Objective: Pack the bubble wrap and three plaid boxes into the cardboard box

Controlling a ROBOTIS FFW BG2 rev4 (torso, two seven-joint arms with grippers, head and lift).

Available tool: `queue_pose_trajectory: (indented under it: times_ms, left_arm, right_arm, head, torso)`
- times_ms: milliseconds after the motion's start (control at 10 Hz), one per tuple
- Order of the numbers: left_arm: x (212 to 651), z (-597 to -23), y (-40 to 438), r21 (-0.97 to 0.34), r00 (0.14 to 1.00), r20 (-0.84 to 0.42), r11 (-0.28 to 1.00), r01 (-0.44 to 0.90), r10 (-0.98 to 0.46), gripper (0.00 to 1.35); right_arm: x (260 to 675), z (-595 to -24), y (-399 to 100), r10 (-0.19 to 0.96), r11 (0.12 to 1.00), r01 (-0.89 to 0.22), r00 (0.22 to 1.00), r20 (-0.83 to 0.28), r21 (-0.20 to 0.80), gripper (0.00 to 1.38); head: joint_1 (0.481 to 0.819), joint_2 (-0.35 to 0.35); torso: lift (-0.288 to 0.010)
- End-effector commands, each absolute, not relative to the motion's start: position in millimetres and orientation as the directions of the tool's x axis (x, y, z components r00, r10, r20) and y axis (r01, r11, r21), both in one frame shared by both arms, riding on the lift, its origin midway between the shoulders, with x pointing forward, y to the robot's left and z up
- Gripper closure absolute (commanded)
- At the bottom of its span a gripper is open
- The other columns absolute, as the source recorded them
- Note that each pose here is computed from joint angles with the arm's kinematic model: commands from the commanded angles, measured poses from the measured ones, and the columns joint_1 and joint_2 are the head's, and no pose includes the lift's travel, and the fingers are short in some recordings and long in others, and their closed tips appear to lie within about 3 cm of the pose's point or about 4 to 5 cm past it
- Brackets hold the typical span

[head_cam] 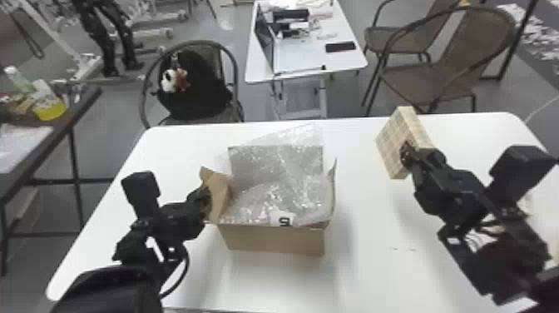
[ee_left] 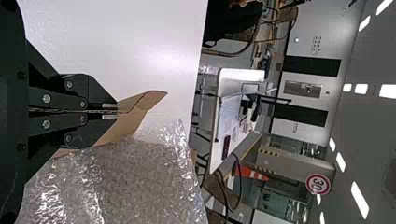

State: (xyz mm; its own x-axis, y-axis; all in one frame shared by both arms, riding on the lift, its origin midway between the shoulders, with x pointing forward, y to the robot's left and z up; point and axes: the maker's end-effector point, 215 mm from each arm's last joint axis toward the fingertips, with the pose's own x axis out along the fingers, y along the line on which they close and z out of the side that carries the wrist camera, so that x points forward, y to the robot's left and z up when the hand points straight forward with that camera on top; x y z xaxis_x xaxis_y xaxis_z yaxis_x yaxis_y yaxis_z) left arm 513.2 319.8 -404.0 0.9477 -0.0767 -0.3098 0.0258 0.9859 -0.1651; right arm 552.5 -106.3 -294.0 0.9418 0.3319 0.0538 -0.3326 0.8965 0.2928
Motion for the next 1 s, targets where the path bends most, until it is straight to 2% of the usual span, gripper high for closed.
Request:
queue_pose_trajectory:
  times_ms: [0,300,500,700,900]
  left_arm:
    - [515,-401,315,-0.154,0.949,-0.304,0.987,0.035,-0.081,1.21]
    - [518,-393,314,-0.101,0.951,-0.3,0.994,0.04,-0.069,1.21]
    - [522,-390,313,-0.079,0.952,-0.299,0.996,0.044,-0.066,1.21]
    - [527,-385,309,-0.071,0.954,-0.292,0.996,0.051,-0.069,1.21]
    - [527,-385,308,-0.066,0.953,-0.293,0.996,0.052,-0.07,1.21]
  right_arm:
    - [557,-244,-93,0.386,0.874,-0.401,0.916,0.108,0.273,1.18]
    - [556,-220,-65,0.488,0.812,-0.487,0.869,0.082,0.323,1.18]
    - [553,-224,-24,0.597,0.732,-0.56,0.801,0.03,0.388,1.18]
    - [543,-248,20,0.723,0.621,-0.614,0.688,-0.055,0.488,1.18]
    - [531,-282,53,0.808,0.528,-0.611,0.575,-0.129,0.59,1.18]
  head:
    - [0.695,0.213]
    - [0.695,0.232]
    - [0.681,0.257]
    - [0.678,0.298]
    - [0.686,0.33]
  torso:
    - [-0.092]
    - [-0.092]
    - [-0.092]
    - [-0.092]
    - [-0.092]
